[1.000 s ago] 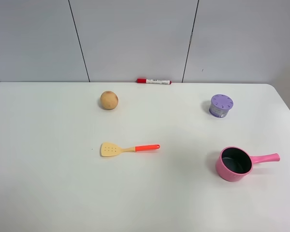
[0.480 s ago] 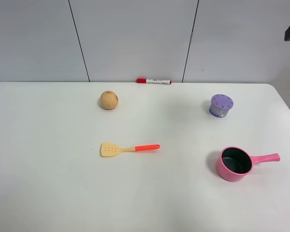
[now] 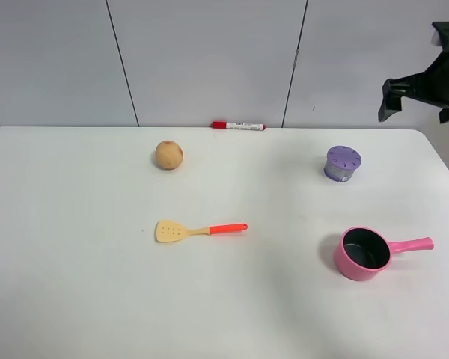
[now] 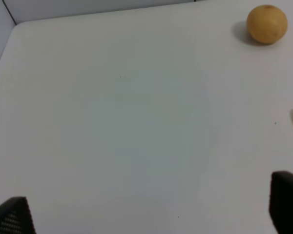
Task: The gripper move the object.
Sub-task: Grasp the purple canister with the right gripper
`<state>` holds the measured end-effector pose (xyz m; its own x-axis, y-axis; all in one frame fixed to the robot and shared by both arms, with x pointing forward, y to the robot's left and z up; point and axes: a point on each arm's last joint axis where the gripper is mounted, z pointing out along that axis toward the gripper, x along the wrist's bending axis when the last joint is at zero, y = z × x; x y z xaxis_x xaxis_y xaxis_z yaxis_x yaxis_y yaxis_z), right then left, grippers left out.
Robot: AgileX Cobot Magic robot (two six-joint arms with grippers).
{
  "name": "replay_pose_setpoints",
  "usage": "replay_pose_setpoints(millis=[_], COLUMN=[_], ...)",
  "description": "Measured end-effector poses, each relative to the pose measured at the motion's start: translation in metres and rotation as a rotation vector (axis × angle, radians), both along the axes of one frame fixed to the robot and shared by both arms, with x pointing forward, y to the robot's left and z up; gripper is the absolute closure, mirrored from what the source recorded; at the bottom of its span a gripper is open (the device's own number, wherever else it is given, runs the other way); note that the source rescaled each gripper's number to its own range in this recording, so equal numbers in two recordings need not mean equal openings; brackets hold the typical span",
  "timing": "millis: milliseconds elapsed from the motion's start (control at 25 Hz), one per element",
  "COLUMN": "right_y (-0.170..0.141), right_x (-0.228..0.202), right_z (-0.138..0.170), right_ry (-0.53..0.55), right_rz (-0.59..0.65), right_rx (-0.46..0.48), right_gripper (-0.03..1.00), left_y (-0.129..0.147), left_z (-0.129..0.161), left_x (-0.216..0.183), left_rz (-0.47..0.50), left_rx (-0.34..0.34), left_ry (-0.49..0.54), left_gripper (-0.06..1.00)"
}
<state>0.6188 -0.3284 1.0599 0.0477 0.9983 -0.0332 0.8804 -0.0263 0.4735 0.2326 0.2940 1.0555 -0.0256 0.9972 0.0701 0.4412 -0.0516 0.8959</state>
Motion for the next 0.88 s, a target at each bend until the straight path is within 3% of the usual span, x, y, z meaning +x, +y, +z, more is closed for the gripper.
replay_pose_setpoints(millis=[360, 880], right_y=[0.007, 0.007], right_x=[0.03, 0.045], right_z=[-0.049, -0.095], right_ry=[0.008, 0.071], right_rz=[0.082, 0.124], right_rx=[0.076, 0.076], right_gripper=[-0.01, 0.02], left_y=[0.0, 0.0], left_z=[0.0, 0.0], left_x=[0.0, 0.0], left_rz=[0.0, 0.0], left_rx=[0.0, 0.0], left_ry=[0.0, 0.0], left_gripper=[-0.06, -0.06])
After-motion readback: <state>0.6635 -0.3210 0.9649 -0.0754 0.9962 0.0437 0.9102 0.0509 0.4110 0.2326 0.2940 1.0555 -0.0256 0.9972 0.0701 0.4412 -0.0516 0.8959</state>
